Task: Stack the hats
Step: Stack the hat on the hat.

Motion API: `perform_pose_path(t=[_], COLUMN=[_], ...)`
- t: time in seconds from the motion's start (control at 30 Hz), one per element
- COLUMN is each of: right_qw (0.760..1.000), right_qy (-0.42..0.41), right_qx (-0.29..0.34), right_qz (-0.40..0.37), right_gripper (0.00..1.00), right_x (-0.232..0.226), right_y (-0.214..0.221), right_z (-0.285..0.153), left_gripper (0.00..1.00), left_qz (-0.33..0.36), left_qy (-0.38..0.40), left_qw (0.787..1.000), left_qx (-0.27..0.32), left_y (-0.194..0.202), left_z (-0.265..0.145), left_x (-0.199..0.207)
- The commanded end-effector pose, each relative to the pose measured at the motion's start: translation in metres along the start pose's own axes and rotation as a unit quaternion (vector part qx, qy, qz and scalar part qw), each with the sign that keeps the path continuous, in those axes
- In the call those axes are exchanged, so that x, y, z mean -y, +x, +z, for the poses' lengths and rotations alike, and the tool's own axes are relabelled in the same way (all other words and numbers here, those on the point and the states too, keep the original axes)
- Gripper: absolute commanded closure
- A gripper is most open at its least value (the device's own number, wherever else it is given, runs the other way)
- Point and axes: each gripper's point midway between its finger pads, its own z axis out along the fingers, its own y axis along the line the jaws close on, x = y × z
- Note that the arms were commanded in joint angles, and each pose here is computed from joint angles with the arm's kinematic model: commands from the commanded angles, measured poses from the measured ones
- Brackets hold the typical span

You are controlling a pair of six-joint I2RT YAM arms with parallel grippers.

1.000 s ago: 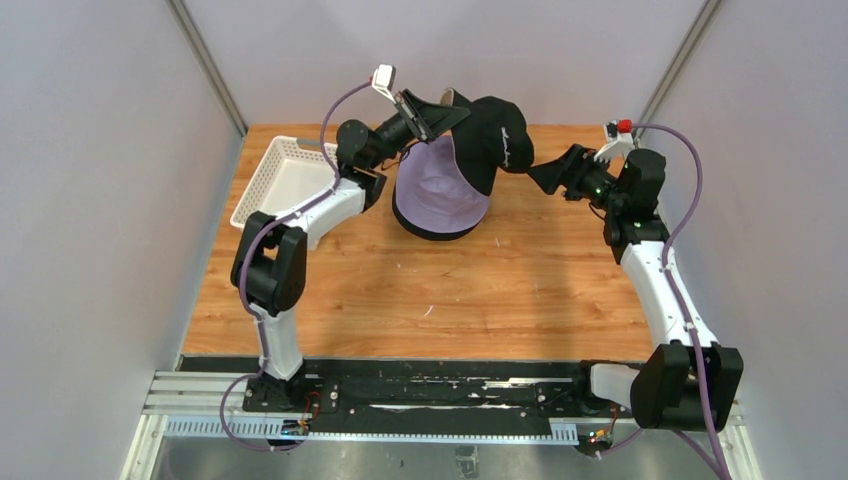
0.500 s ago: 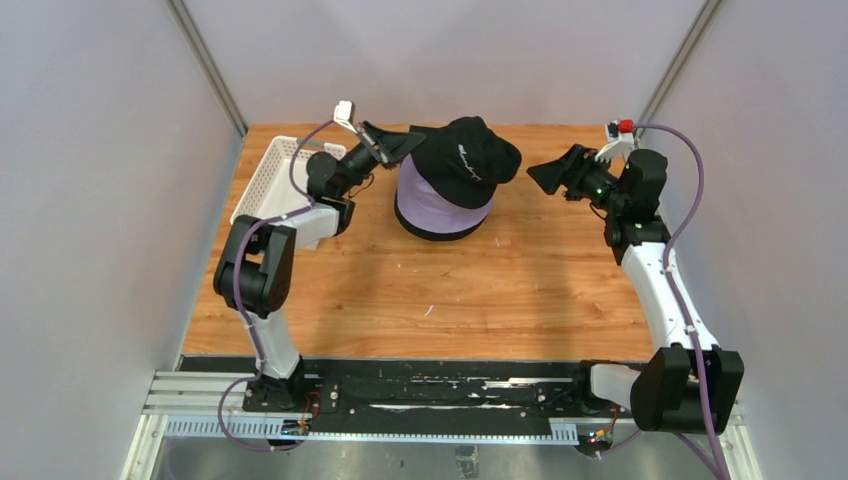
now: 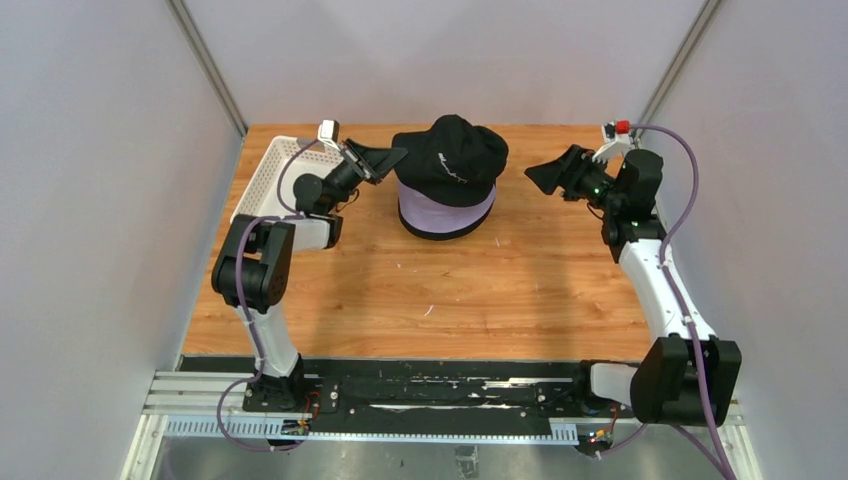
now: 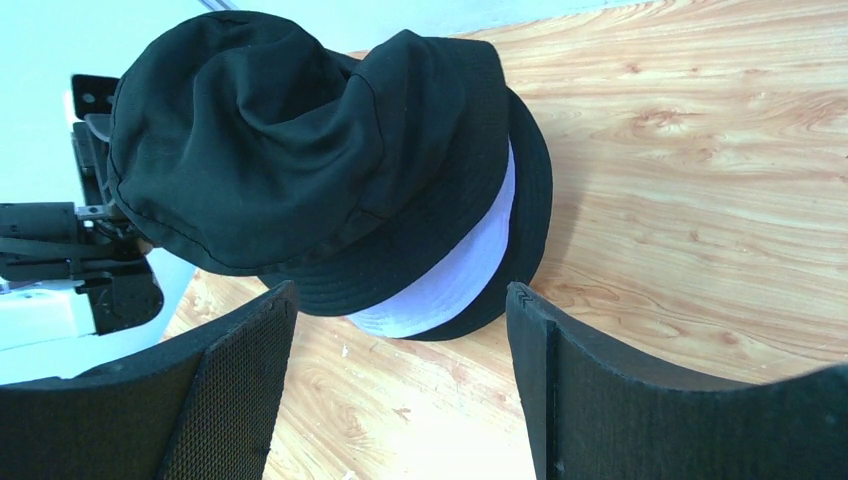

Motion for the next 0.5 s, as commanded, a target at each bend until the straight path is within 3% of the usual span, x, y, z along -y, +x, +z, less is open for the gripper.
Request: perform_pose_path(t=[0.0, 0.17, 0.47], right_qw=[1.000, 1.000, 0.999], right_qy=[-0.010, -0.013, -0.032], right_qx=[0.004, 0.001, -0.013], right_qz=[0.004, 0.007, 0.041], right_gripper=[0.25, 0.25, 0.24], right_x=[0.003, 0.004, 0.009], right_y=[-0.001, 0.002, 0.012], right_z=[0.001, 0.003, 0.016], left_gripper=[1.00, 0.94, 0.91], left_qz=[0.002, -0.014, -0.023], left_qy=[-0.005, -0.036, -0.060], left_qw=[1.000, 0.999, 0.998], left_qx=[-0.011, 0.002, 0.008], left_y=[0.005, 0.001, 0.003], left_z=[-0.010, -0.019, -0.029], left_x=[-0.022, -0.056, -0.079])
